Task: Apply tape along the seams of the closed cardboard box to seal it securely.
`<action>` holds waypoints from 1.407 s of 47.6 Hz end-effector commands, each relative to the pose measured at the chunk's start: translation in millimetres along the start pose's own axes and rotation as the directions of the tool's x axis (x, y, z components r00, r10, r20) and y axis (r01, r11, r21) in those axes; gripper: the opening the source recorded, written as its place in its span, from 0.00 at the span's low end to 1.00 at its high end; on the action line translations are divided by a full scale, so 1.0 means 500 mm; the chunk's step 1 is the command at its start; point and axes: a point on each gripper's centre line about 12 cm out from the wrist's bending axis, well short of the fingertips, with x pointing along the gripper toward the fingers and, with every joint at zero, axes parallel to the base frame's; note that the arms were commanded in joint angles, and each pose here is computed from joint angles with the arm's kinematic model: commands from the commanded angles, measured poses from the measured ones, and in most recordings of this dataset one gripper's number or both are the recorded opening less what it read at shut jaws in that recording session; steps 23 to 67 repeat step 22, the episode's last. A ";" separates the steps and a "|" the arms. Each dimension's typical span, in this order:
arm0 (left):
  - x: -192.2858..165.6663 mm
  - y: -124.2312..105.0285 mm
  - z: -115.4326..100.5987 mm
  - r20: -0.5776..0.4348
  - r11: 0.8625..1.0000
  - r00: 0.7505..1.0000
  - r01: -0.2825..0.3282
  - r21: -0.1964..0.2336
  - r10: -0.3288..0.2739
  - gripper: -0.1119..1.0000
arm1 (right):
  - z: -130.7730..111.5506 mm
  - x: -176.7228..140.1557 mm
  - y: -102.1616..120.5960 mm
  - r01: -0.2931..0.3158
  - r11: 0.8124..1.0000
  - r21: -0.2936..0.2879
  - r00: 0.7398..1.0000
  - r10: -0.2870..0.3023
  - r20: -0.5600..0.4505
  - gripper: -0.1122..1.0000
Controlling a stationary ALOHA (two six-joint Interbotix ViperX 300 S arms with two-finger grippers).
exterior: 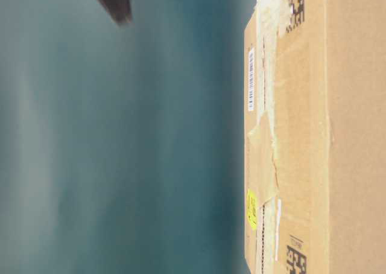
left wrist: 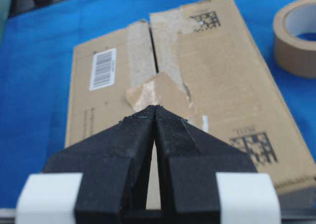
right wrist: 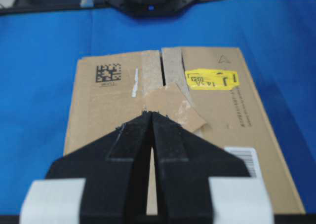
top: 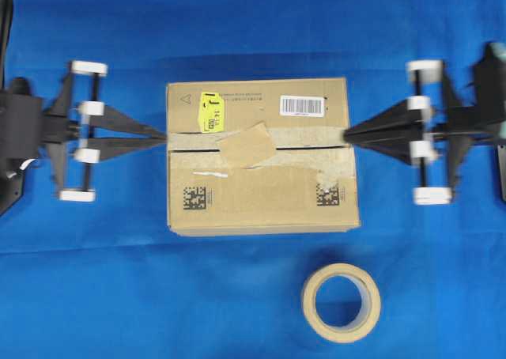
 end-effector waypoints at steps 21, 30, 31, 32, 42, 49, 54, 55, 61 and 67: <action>-0.147 -0.019 -0.064 -0.001 0.985 1.000 0.007 -0.171 -0.007 0.10 | -0.095 -0.135 -0.025 -0.028 0.999 -0.032 1.000 0.029 0.004 0.09; -0.148 -0.020 -0.069 -0.013 0.985 1.000 0.008 -0.172 -0.011 0.10 | -0.101 -0.135 -0.027 -0.025 0.999 -0.033 1.000 0.025 0.001 0.09; -0.148 -0.020 -0.069 -0.013 0.985 1.000 0.008 -0.172 -0.011 0.10 | -0.101 -0.135 -0.027 -0.025 0.999 -0.033 1.000 0.025 0.001 0.09; -0.148 -0.020 -0.069 -0.013 0.985 1.000 0.008 -0.172 -0.011 0.10 | -0.101 -0.135 -0.027 -0.025 0.999 -0.033 1.000 0.025 0.001 0.09; -0.148 -0.020 -0.069 -0.013 0.985 1.000 0.008 -0.172 -0.011 0.10 | -0.101 -0.135 -0.027 -0.025 0.999 -0.033 1.000 0.025 0.001 0.09; -0.148 -0.020 -0.069 -0.013 0.985 1.000 0.008 -0.172 -0.011 0.10 | -0.101 -0.135 -0.027 -0.025 0.999 -0.033 1.000 0.025 0.001 0.09; -0.148 -0.020 -0.069 -0.013 0.985 1.000 0.008 -0.172 -0.011 0.10 | -0.101 -0.135 -0.027 -0.025 0.999 -0.033 1.000 0.025 0.001 0.09; -0.148 -0.020 -0.069 -0.013 0.985 1.000 0.008 -0.172 -0.011 0.10 | -0.101 -0.135 -0.027 -0.025 0.999 -0.033 1.000 0.025 0.001 0.09; -0.148 -0.020 -0.069 -0.013 0.985 1.000 0.008 -0.172 -0.011 0.10 | -0.101 -0.135 -0.027 -0.025 0.999 -0.033 1.000 0.025 0.001 0.09; -0.148 -0.020 -0.069 -0.013 0.985 1.000 0.008 -0.172 -0.011 0.10 | -0.101 -0.135 -0.027 -0.025 0.999 -0.033 1.000 0.025 0.001 0.09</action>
